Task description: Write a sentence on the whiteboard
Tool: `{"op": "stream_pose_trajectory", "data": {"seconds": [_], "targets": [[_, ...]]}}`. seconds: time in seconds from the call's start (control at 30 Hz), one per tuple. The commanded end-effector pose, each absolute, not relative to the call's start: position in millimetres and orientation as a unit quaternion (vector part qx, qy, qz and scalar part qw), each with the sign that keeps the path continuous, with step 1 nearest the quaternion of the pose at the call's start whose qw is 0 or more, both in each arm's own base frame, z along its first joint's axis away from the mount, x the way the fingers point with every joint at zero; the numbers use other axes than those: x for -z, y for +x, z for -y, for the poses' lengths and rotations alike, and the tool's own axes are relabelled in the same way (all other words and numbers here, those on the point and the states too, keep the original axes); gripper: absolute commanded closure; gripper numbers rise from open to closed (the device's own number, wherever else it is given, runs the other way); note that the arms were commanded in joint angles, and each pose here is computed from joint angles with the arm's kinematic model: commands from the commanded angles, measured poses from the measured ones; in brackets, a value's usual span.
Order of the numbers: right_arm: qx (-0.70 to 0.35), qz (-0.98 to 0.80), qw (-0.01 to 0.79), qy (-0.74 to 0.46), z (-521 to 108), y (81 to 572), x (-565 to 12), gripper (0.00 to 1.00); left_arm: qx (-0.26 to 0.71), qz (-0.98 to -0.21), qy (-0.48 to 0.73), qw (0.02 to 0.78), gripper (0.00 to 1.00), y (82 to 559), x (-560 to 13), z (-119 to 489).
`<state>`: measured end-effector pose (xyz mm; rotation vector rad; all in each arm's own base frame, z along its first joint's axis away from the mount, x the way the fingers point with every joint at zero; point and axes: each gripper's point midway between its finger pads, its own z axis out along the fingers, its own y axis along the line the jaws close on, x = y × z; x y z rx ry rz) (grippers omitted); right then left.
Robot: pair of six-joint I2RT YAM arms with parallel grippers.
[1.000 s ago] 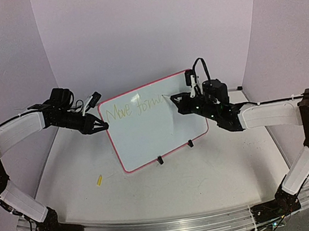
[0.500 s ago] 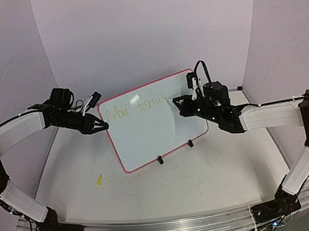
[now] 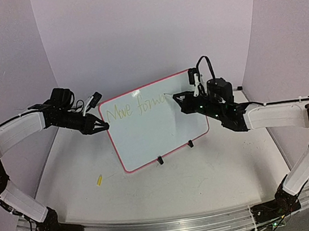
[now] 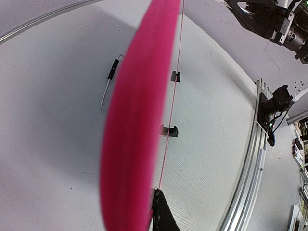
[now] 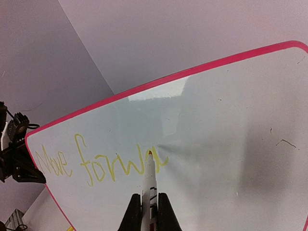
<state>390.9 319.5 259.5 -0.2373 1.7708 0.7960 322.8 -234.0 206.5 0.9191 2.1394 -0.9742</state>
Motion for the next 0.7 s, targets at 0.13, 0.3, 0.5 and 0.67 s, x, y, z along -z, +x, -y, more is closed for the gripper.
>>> {"op": "stream_pose_trajectory", "data": {"seconds": [0.13, 0.3, 0.5, 0.67], "targets": [[-0.338, -0.735, 0.581, -0.096, -324, 404, -281, 1.00, 0.331, -0.825, 0.360, 0.283, 1.00, 322, -181, 235], [-0.329, -0.743, 0.575, -0.094, -327, 409, -274, 1.00, 0.331, -0.826, 0.359, 0.282, 1.00, 322, -180, 236], [-0.314, -0.752, 0.575, -0.079, -321, 413, -266, 1.00, 0.331, -0.826, 0.360, 0.282, 1.00, 322, -181, 236], [-0.291, -0.753, 0.588, -0.052, -305, 415, -268, 1.00, 0.330, -0.825, 0.360, 0.283, 1.00, 322, -181, 236]]}}
